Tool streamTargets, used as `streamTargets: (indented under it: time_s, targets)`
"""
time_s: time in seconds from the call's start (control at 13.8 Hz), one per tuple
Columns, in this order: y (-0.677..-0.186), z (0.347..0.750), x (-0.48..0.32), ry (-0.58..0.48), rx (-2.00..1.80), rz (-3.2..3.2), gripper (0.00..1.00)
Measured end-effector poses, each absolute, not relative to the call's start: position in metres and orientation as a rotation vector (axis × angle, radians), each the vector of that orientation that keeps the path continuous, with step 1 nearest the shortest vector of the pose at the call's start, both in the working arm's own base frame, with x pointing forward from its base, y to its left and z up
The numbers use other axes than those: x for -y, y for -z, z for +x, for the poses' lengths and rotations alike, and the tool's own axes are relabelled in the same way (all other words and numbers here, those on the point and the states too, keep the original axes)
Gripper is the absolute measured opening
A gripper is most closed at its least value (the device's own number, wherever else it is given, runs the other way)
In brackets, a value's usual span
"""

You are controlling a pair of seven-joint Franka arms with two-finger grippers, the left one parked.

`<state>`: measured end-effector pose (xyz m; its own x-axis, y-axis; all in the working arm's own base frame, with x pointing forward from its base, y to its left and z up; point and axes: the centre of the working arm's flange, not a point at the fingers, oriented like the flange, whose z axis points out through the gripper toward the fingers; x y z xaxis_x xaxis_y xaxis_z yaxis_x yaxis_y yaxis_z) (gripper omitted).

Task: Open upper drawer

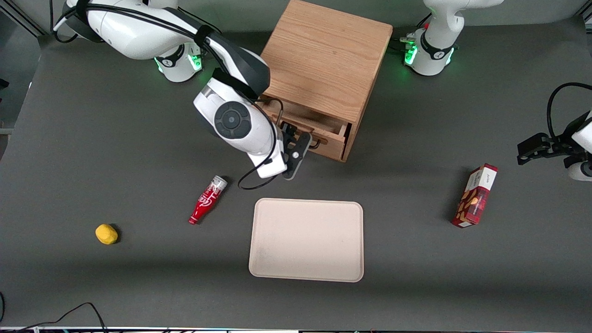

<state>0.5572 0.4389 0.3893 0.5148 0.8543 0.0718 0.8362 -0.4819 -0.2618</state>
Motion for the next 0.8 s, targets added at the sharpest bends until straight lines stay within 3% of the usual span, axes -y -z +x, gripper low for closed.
streamTargets:
  time_s: [0.36,0.8]
  targets:
    - [-0.393,0.585,-0.415,-0.04,1.403,-2.535,1.0]
    - [-0.388,0.618,-0.388,0.104,1.373,-2.579,1.0]
